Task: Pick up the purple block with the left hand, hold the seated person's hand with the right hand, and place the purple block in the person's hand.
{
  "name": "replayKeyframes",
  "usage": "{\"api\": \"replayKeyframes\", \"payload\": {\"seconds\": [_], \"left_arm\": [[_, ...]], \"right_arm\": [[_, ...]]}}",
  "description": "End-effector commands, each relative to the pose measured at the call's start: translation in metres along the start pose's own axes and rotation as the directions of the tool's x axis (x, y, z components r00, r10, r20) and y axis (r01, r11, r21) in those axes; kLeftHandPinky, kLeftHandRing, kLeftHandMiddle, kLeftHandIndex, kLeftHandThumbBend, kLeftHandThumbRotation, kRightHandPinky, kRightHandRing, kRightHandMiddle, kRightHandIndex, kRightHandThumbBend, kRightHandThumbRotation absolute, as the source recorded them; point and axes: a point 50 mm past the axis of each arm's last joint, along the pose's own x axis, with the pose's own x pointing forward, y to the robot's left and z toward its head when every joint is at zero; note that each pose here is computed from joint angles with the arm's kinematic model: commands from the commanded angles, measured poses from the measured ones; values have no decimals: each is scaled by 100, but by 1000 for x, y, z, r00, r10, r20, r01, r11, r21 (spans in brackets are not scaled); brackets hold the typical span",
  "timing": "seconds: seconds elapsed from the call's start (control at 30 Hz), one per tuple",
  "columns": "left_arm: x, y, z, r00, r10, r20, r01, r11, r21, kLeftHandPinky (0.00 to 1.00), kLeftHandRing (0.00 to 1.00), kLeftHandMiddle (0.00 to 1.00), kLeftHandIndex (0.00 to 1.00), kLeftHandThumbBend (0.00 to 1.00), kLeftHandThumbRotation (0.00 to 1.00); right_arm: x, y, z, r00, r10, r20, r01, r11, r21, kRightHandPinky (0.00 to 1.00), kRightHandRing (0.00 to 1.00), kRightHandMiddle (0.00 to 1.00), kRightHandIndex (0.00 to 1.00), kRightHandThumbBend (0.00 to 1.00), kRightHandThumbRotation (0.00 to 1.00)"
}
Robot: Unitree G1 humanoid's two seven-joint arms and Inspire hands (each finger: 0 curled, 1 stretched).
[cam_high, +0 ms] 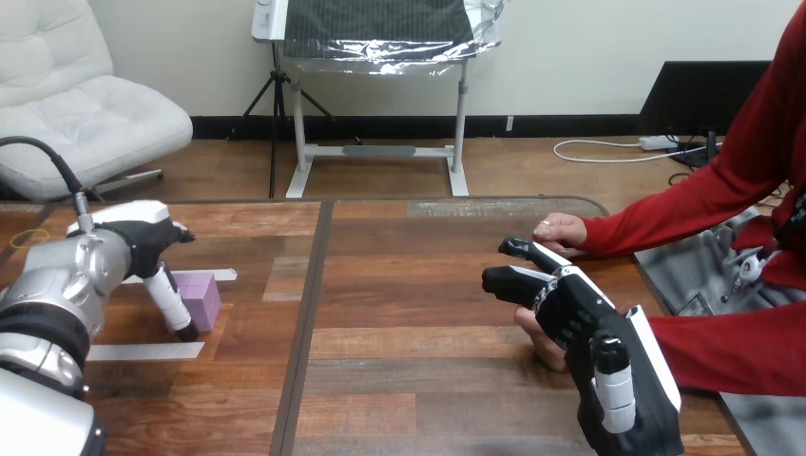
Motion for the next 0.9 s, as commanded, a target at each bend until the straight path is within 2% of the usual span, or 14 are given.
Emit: {"api": "replayKeyframes", "payload": {"seconds": [0.0, 0.43, 0.87], "left_arm": [[-2, 16, 5, 997, 73, 30, -73, 997, -21, 83, 96, 93, 90, 100, 9], [0, 12, 13, 997, 53, 53, -49, 996, -74, 83, 96, 94, 90, 96, 5], [0, 11, 18, 997, 37, 65, -32, 996, -80, 84, 96, 94, 89, 93, 4]], "right_arm": [[21, -3, 11, 995, 21, 93, -19, 999, -31, 80, 75, 74, 82, 94, 100], [22, -3, 12, 995, 24, 96, -20, 999, -44, 80, 76, 75, 83, 95, 100], [24, -4, 15, 994, 34, 102, -28, 998, -57, 82, 76, 76, 85, 94, 100]]}}
